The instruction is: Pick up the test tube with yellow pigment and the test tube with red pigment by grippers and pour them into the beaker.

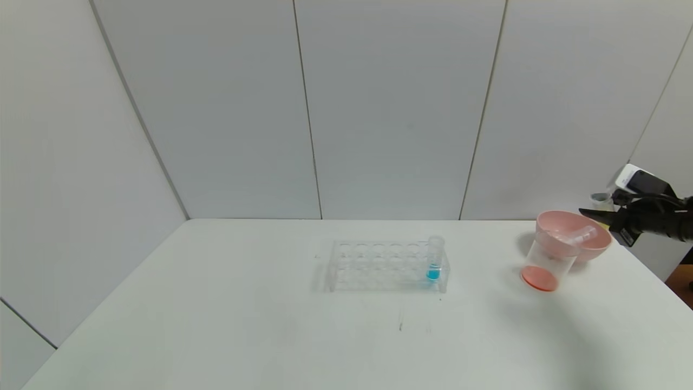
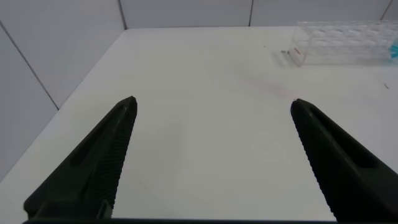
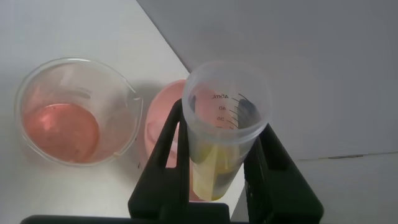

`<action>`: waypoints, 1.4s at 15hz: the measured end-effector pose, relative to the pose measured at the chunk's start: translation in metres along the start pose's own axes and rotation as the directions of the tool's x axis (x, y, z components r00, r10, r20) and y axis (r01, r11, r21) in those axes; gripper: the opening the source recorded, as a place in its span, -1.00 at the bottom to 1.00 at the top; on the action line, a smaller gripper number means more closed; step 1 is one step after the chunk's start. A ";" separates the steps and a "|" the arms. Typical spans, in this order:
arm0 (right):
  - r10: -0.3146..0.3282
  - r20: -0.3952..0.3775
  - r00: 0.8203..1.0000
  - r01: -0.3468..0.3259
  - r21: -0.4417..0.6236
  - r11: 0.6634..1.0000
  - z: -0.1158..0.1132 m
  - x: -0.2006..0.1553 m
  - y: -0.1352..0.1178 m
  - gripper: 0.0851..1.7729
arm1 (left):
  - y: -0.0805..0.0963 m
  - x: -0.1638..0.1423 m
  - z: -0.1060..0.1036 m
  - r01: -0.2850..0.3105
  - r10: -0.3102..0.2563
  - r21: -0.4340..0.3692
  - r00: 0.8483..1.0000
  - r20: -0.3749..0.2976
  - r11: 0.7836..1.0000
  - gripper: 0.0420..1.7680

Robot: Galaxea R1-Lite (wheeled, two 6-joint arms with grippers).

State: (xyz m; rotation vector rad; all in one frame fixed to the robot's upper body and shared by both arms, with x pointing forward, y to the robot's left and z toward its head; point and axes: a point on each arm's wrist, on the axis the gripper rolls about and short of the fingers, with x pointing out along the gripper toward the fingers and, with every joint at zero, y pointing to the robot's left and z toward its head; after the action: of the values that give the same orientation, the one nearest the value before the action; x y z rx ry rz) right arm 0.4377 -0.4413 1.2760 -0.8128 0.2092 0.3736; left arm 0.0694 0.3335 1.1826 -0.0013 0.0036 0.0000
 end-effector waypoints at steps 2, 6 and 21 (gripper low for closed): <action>-0.002 0.003 1.000 0.002 -0.007 1.000 0.000 0.000 -0.001 -0.44 | 0.000 0.000 0.000 0.000 0.000 0.000 1.000 0.000 1.000 1.00; -0.002 0.001 1.000 0.002 -0.035 0.999 -0.001 0.001 -0.001 -0.44 | 0.000 0.000 0.000 0.000 0.000 0.000 1.000 0.000 1.000 1.00; -0.007 -0.019 1.000 0.003 -0.208 0.978 0.002 0.003 0.000 -0.44 | 0.000 0.000 0.000 0.000 0.000 0.000 1.000 0.000 1.000 1.00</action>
State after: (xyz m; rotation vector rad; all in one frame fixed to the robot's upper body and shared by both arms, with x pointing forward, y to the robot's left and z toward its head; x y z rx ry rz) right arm 0.4401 -0.4394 1.2763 -1.0232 0.1881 0.3869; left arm 0.0694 0.3335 1.1826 -0.0013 0.0036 0.0000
